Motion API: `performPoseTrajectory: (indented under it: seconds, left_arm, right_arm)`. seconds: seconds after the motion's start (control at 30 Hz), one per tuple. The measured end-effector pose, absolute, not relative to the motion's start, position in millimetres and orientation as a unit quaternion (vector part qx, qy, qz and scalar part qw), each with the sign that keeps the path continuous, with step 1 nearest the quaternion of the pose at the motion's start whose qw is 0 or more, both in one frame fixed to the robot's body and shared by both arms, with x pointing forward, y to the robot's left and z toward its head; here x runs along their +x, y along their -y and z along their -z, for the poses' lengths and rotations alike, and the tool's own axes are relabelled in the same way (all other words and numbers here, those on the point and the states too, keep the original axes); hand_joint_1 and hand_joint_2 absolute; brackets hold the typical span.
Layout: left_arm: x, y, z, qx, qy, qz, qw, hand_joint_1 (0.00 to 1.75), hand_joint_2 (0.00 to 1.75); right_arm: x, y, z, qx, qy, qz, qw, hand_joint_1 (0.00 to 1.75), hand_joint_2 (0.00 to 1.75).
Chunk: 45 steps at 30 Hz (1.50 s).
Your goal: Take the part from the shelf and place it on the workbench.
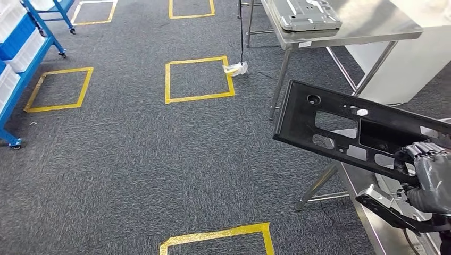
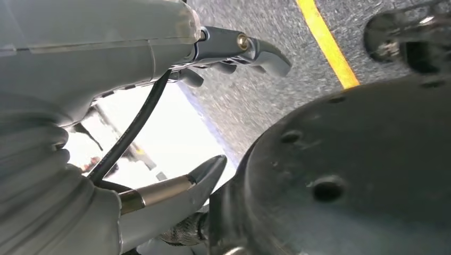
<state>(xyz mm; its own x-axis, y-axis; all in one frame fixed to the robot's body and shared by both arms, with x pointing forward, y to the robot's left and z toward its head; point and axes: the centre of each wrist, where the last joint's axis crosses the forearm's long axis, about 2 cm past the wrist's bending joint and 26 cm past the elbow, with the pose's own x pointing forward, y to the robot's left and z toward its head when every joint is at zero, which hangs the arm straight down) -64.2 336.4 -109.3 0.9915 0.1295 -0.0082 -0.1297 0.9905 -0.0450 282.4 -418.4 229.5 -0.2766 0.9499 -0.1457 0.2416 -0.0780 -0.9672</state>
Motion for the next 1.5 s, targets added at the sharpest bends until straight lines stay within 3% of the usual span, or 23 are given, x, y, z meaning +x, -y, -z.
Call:
performPoseTrajectory:
  seconds: [0.37, 0.9, 1.5]
  left_arm:
    - [-64.5, -339.0, 109.0, -0.024, -0.001, -0.061, 0.998, 0.00, 1.75]
    - [-63.2, -346.1, 108.4, -0.029, 0.010, -0.040, 0.999, 0.00, 1.75]
    - [-57.4, -347.5, 108.7, -0.028, 0.014, -0.037, 0.999, 0.00, 1.75]
  right_arm:
    - [283.6, 418.1, -229.4, -0.499, 0.597, -0.532, 0.333, 1.75, 1.75]
    - [266.6, 476.4, -260.3, -0.519, 0.578, -0.529, 0.342, 1.75, 1.75]
    - [289.8, 505.5, -236.9, -0.545, 0.498, -0.525, 0.423, 1.75, 1.75]
